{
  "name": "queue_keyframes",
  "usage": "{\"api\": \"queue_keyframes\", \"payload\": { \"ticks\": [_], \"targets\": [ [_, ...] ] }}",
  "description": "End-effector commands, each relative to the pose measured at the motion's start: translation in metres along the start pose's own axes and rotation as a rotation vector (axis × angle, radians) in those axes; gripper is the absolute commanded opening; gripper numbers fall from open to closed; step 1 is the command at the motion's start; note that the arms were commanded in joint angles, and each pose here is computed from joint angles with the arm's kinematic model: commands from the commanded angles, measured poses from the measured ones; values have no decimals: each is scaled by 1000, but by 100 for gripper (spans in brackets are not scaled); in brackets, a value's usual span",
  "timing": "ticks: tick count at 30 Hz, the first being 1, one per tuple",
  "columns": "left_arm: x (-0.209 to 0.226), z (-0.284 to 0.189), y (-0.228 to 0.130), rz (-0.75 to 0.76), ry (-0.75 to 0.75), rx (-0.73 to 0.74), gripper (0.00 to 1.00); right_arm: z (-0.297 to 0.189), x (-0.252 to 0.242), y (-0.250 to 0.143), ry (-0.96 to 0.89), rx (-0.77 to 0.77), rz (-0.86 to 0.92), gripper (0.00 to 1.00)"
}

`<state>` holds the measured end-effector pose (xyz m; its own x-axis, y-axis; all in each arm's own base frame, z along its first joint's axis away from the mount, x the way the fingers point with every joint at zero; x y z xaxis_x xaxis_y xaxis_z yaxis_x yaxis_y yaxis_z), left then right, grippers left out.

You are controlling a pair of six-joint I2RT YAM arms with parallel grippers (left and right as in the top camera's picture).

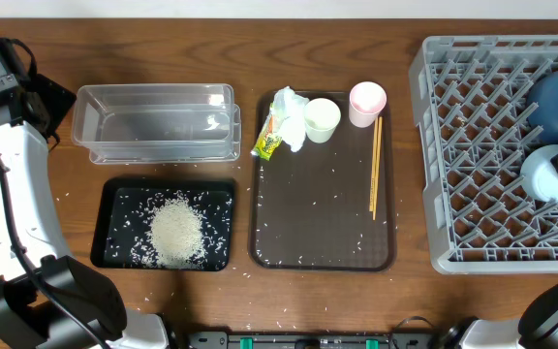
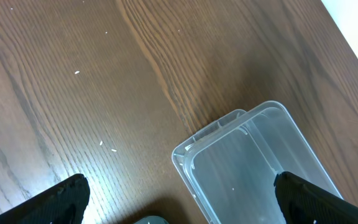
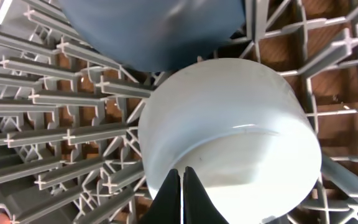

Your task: Sort waste into correct bins and load items into the dishwasher rack

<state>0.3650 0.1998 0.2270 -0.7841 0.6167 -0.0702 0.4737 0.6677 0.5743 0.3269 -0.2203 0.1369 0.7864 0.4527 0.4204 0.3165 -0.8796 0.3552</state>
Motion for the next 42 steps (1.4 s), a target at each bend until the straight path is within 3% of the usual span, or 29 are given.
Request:
{"api": "queue_keyframes", "payload": {
  "ticks": [1,36,42],
  "targets": [
    [2,-5,2,-7,1,-11,98,-4,1,10,-21,-43,-13,2],
    [2,-5,2,-8,1,-11,98,15,25,31,83,-131,1,3],
    [2,-5,2,-8,1,-11,98,4,53,17,259,-42,-21,2]
  ]
}}
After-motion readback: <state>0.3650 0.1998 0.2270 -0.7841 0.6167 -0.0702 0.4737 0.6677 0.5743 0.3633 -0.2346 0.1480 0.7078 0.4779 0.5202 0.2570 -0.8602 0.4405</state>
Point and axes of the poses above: each gripper's point midway between its finger pads, its own z axis out along the fingers, its own x axis along the line the jaws close on, y = z × x, the point moved 2 cm from there along -z, back along the fingers, and after that the axes turned 10 degrees about z, right-handed, at the moved point
